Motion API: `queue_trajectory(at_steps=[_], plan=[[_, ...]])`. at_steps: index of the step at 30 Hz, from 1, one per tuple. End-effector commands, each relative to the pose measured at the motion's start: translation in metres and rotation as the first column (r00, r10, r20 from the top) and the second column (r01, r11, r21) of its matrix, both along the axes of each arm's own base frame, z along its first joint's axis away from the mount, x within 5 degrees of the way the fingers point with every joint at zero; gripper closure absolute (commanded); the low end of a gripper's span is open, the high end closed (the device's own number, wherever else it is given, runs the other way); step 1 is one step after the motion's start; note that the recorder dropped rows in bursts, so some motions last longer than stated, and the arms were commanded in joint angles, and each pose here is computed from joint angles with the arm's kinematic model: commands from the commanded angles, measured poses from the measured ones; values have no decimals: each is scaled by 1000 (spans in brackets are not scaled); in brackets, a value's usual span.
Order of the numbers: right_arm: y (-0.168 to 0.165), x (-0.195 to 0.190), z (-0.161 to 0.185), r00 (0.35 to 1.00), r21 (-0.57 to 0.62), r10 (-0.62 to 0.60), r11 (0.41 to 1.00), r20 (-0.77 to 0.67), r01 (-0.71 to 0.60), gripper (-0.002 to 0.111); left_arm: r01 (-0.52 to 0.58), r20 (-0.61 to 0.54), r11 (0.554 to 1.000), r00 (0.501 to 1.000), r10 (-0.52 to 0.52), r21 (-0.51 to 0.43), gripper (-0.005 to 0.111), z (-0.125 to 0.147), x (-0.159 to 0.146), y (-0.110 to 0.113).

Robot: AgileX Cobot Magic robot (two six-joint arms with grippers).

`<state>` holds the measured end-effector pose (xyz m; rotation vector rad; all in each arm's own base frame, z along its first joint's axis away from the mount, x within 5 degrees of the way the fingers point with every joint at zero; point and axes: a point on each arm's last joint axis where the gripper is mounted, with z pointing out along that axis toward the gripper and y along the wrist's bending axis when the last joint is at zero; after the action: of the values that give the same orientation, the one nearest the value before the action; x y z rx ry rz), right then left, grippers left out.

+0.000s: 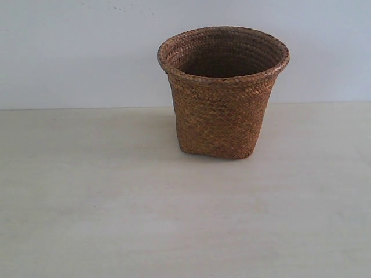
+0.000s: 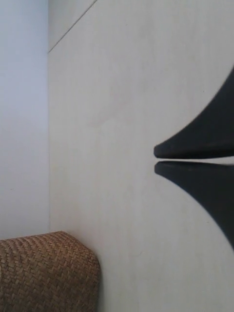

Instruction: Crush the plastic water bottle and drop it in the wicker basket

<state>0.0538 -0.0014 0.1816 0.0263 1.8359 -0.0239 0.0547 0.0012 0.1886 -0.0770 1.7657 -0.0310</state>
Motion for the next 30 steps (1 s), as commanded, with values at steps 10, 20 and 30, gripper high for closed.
queue_trajectory(at_steps=[10, 20, 30], plan=[[4, -1, -1, 999, 20, 43, 999, -9, -43, 109, -5, 0, 1000, 1000, 5, -6, 103, -1, 0, 0], [4, -1, -1, 999, 33, 40, 999, -6, -39, 109, -5, 0, 1000, 1000, 5, -6, 103, -1, 0, 0], [4, -1, -1, 999, 33, 40, 999, -6, -39, 109, -5, 0, 1000, 1000, 5, -6, 103, -1, 0, 0]])
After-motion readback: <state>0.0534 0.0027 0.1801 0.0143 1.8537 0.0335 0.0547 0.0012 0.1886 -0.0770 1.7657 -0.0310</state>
